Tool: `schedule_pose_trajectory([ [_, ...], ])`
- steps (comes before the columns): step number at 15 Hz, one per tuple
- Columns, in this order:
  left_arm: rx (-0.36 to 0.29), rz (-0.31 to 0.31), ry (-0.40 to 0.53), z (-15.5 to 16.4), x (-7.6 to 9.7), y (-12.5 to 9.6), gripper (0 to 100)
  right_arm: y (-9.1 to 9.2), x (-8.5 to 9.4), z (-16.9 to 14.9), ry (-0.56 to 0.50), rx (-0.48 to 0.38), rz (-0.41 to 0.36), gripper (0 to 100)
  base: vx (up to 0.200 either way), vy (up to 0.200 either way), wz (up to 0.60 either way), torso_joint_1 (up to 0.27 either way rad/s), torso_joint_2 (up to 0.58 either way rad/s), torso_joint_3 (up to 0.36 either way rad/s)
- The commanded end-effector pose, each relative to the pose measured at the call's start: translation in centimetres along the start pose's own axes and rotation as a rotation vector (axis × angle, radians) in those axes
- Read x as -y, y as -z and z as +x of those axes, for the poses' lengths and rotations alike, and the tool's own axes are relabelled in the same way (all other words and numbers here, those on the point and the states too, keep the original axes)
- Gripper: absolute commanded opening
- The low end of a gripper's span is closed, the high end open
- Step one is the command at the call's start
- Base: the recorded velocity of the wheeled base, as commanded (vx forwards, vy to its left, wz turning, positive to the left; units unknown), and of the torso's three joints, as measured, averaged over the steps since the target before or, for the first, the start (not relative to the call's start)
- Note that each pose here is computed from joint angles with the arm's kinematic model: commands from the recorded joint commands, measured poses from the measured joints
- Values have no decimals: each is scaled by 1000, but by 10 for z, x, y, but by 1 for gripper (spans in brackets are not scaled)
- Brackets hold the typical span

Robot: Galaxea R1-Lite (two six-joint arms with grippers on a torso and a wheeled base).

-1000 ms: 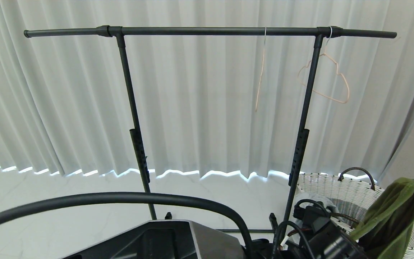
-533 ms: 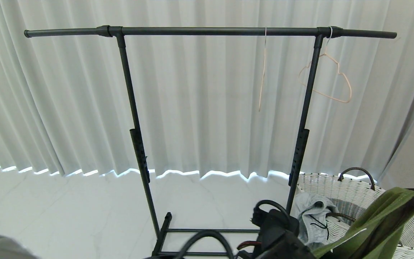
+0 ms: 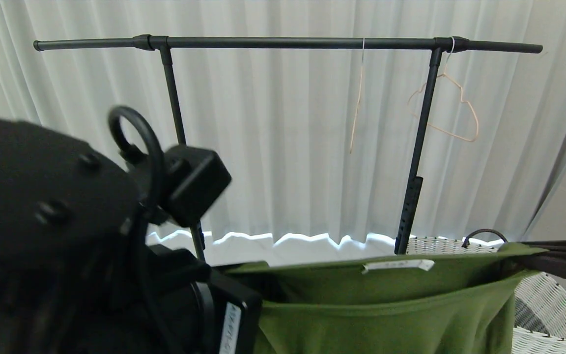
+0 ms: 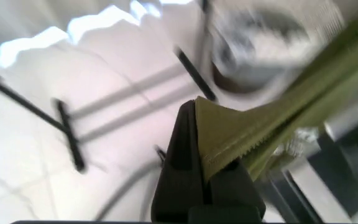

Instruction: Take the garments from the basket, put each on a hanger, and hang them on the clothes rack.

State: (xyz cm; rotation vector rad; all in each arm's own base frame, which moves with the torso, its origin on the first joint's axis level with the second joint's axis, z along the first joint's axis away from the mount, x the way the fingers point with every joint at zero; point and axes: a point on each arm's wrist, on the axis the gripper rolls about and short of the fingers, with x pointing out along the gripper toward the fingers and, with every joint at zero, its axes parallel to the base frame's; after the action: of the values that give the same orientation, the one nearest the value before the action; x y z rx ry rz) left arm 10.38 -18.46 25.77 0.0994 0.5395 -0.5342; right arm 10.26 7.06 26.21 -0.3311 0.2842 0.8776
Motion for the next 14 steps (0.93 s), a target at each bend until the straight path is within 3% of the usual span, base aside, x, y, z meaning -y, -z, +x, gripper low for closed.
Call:
schedule_pose_trajectory([
  [1, 148, -7, -74, -23, -23, -35, 0, -23, 7, 21, -22, 37, -23, 0, 0, 0, 0, 0, 0, 0],
  [2, 180, 24, -82, -28, -26, -45, 0, -30, 10, 23, -18, 51, -27, 0, 0, 0, 0, 0, 0, 0],
  [3, 264, 95, -107, -39, -32, -72, 0, -56, 17, 24, 1, 110, -42, 0, 0, 0, 0, 0, 0, 0],
  [4, 284, 114, -110, -40, -33, -80, 0, -65, 20, 24, 14, 127, -44, 0, 0, 0, 0, 0, 0, 0],
  [5, 340, 116, -109, -45, -33, -99, 0, -88, 27, 23, 56, 171, -56, 0, 0, 0, 0, 0, 0, 0],
  [7, 367, 104, -105, -47, -31, -108, 0, -109, 33, 20, 80, 205, -65, 0, 0, 0, 0, 0, 0, 0],
  [12, 359, 109, -101, -46, -29, -106, 0, -110, 29, 2, 89, 156, -52, 0, 0, 0, 0, 0, 0, 0],
  [14, 388, 98, -91, -45, -26, -109, 0, -105, 25, -9, 73, 128, -42, 0, 0, 0, 0, 0, 0, 0],
])
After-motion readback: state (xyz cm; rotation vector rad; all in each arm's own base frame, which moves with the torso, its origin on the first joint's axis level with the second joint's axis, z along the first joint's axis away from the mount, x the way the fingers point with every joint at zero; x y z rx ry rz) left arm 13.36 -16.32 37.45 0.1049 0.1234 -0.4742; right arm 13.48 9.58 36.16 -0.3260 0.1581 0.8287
